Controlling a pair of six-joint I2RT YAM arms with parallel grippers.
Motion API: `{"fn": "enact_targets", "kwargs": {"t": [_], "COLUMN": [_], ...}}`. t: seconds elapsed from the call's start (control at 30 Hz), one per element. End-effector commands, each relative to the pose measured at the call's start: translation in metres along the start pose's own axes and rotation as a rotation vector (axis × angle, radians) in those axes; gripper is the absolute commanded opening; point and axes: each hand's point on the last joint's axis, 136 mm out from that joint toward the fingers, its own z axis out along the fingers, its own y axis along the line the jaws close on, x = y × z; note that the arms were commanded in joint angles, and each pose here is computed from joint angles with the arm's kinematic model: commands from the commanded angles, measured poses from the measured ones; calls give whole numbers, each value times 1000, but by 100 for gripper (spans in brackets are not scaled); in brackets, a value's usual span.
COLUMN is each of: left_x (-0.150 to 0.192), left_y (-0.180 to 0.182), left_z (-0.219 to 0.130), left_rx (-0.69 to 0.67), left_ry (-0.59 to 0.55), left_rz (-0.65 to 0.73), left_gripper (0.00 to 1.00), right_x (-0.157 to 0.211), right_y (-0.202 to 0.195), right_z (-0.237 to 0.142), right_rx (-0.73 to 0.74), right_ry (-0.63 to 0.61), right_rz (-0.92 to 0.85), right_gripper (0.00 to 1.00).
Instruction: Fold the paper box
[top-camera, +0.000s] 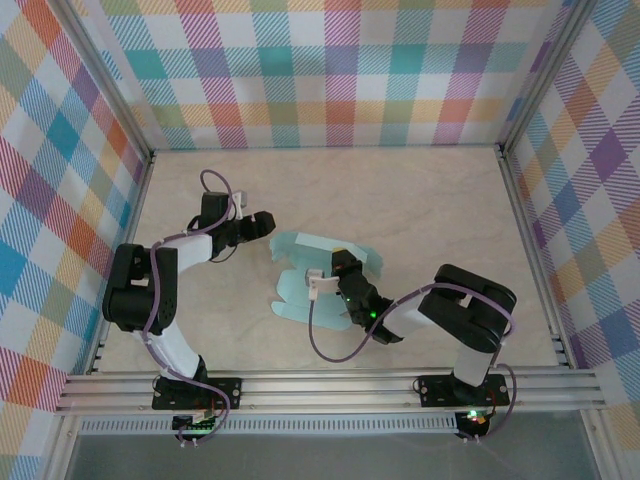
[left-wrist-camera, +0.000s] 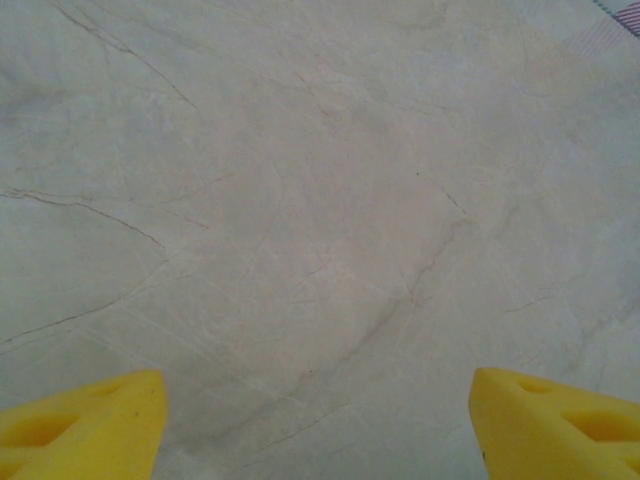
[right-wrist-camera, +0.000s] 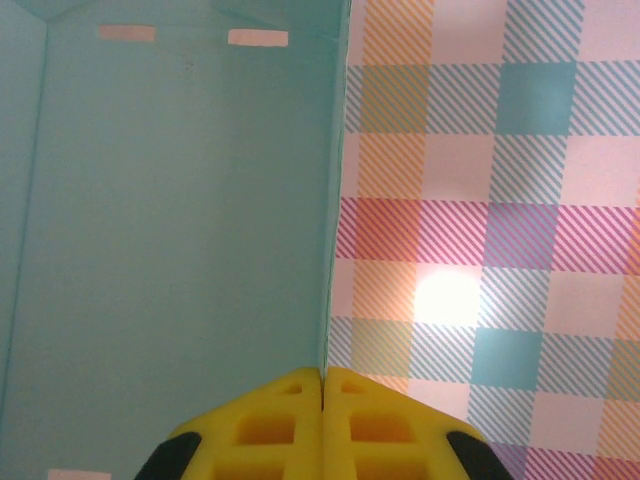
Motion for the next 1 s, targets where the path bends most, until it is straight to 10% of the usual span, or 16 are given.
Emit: {"fn": "enact_targets", "kwargs": {"t": [0.0, 0.4, 0.97], "left_x": [-11, 18, 66], "left_y": [-5, -22, -71], "left_z": [2, 18, -6], "left_rx": [30, 105, 251], "left_ry": [-25, 99, 126], "left_rz": [-21, -42, 170], "left_gripper": [78, 47, 45], "right_x": [1, 4, 3], "right_y": [-15, -10, -5], "right_z": [5, 7, 11], "right_rx": [67, 61, 43], "right_ry": [18, 35, 44], "right_rz": [25, 34, 31], "right_gripper": [0, 0, 0]}}
